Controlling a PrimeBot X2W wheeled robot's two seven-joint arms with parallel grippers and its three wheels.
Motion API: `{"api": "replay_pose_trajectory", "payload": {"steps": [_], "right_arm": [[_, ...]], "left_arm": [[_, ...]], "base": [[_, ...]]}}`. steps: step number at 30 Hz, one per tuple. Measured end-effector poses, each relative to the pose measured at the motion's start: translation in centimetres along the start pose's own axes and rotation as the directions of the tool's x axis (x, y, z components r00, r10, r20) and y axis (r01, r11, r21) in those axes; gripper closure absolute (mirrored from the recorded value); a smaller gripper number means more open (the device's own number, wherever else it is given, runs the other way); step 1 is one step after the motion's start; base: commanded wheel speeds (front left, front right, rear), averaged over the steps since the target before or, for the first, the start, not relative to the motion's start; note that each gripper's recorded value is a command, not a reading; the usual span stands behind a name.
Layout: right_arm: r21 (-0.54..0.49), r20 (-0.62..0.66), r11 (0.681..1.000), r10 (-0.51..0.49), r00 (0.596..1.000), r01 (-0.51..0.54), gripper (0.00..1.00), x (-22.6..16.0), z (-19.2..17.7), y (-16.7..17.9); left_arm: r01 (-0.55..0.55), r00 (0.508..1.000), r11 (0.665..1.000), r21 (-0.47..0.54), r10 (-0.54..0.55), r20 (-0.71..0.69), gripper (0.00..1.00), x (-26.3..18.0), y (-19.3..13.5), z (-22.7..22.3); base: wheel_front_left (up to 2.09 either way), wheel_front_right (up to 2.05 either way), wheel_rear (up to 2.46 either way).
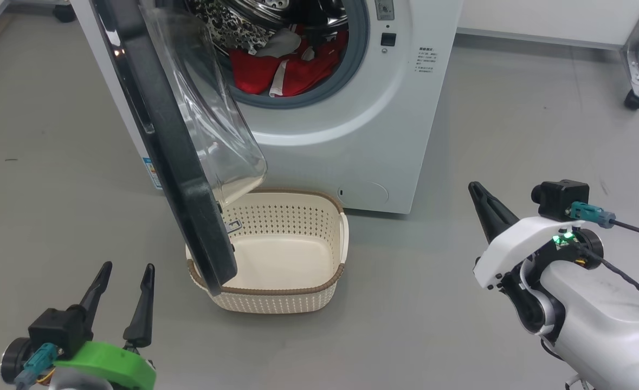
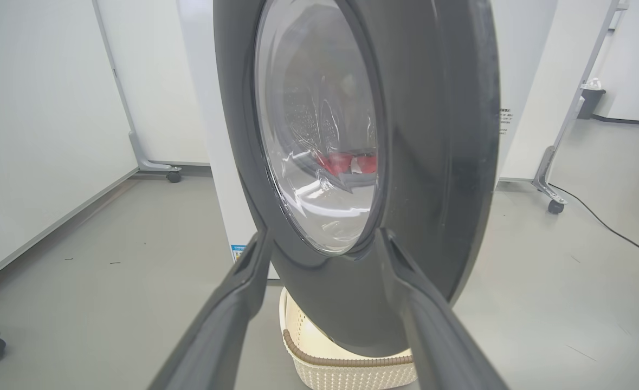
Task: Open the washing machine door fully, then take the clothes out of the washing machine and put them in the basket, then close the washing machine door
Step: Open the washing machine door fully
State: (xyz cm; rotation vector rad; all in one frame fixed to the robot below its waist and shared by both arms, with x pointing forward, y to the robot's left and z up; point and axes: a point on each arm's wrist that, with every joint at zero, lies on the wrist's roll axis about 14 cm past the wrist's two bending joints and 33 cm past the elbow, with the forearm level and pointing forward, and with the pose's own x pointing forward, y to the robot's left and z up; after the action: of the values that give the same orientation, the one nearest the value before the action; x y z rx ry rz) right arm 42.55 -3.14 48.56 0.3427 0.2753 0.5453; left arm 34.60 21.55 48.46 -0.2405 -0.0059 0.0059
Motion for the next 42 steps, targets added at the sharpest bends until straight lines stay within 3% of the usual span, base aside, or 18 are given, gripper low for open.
{"api": "replay_pose_trajectory", "payload": {"steps": [6,13,32,33,34,35,42], "right_arm": [[-0.061,0.001,0.996,-0.058,0.998,0.058,1.0,-2.0,-0.2,-1.6],[-0.065,0.197,0.991,-0.103,0.975,0.118,1.0,-3.5,5.4,-2.6],[-0.017,0.206,0.976,-0.207,0.956,0.215,1.0,-9.1,0.4,-3.2],[-0.018,0.199,0.976,-0.209,0.957,0.217,0.78,-9.2,0.0,-3.1],[-0.025,0.197,0.974,-0.215,0.957,0.224,0.29,-9.4,-0.3,-3.2],[-0.034,0.203,0.972,-0.222,0.954,0.233,0.0,-9.5,-0.2,-3.4],[-0.027,0.235,0.964,-0.252,0.939,0.265,0.0,-10.2,0.0,-3.5]], "left_arm": [[0.021,1.0,1.0,0.005,-0.021,0.0,0.0,-0.1,-0.7,-0.1],[0.033,0.999,0.999,0.006,-0.033,0.012,0.0,0.2,-1.0,0.3],[0.029,1.0,1.0,-0.007,-0.029,0.012,0.0,0.9,-1.2,0.1],[0.022,1.0,1.0,-0.008,-0.022,0.014,0.0,0.9,-1.0,0.2],[0.018,1.0,1.0,-0.008,-0.018,0.013,0.0,1.0,-0.9,0.2],[0.016,1.0,1.0,-0.008,-0.016,0.012,0.0,1.0,-0.8,0.1],[0.008,1.0,1.0,-0.013,-0.008,0.009,0.0,1.1,-0.7,0.0]], "base": [[0.0,0.0,0.0],[0.0,0.0,0.0],[0.0,0.0,0.0],[0.0,0.0,0.0],[0.0,0.0,0.0],[0.0,0.0,0.0],[0.0,0.0,0.0]]}}
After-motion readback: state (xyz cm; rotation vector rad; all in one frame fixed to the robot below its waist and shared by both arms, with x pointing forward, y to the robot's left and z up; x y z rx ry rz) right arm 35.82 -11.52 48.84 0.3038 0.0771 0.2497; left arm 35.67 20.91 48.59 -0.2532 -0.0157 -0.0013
